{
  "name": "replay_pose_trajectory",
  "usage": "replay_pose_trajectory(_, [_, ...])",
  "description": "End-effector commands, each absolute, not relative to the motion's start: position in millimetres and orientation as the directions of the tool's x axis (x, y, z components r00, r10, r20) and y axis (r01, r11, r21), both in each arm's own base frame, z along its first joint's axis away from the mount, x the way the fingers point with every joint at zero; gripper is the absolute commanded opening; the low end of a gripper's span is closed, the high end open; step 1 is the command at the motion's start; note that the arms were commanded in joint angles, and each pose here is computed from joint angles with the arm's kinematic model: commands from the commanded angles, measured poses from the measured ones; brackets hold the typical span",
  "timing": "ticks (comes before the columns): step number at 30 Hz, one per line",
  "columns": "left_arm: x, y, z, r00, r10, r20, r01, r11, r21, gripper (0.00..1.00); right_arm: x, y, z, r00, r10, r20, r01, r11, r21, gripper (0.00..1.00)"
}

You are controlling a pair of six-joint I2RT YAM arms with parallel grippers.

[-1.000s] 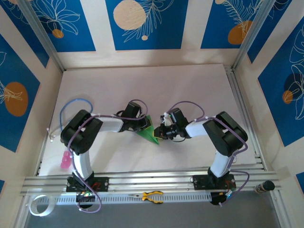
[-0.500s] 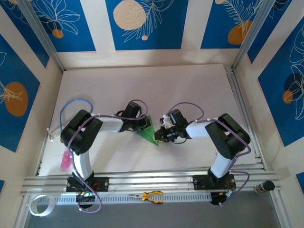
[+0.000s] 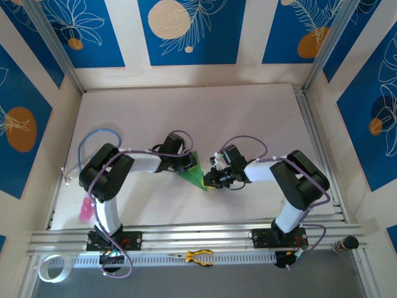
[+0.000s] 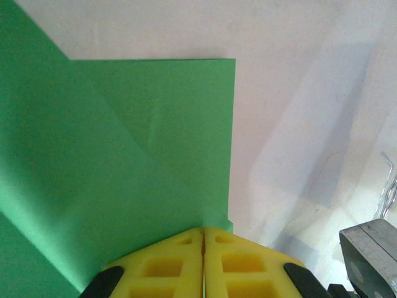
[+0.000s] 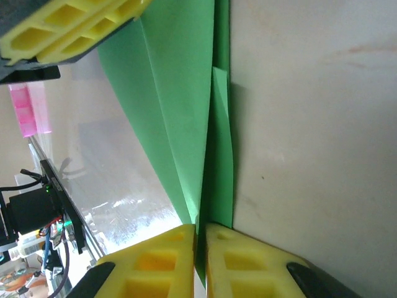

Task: Fold a paper plane with a square sheet of paper (pick it up from the middle)
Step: Fourth fold the wing at the center of the table.

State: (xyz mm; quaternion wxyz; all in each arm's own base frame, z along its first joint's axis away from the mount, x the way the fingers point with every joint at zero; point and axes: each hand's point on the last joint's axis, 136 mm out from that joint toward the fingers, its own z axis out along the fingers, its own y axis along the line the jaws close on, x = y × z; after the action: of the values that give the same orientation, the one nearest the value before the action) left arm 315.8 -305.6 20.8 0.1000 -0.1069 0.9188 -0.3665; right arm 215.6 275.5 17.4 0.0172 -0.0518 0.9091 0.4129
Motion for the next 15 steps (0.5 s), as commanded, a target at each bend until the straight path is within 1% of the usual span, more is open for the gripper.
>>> replay_pose_trajectory(1, [308.8,-297.4,0.0,-0.963,-0.258,-0.076,-0.152,0.755,-0.638,0.10,191.1,265.5,8.8,-0.993,-0.116,0.007,-0.073,0.670,0.739,0.11])
replay_pose_trajectory(5, [308.6,-296.6,-0.5,-0.963,-0.260,-0.077,-0.154,0.757,-0.635,0.09,188.2,261.3,1.6,-0.993,-0.119,0.016,-0.071,0.690,0.720,0.08])
replay_pose_trajectory(15, [308.3,-297.4,0.1,-0.963,-0.258,-0.077,-0.151,0.754,-0.639,0.09,189.5,257.6,0.6,-0.992,-0.122,-0.016,-0.101,0.727,0.679,0.11])
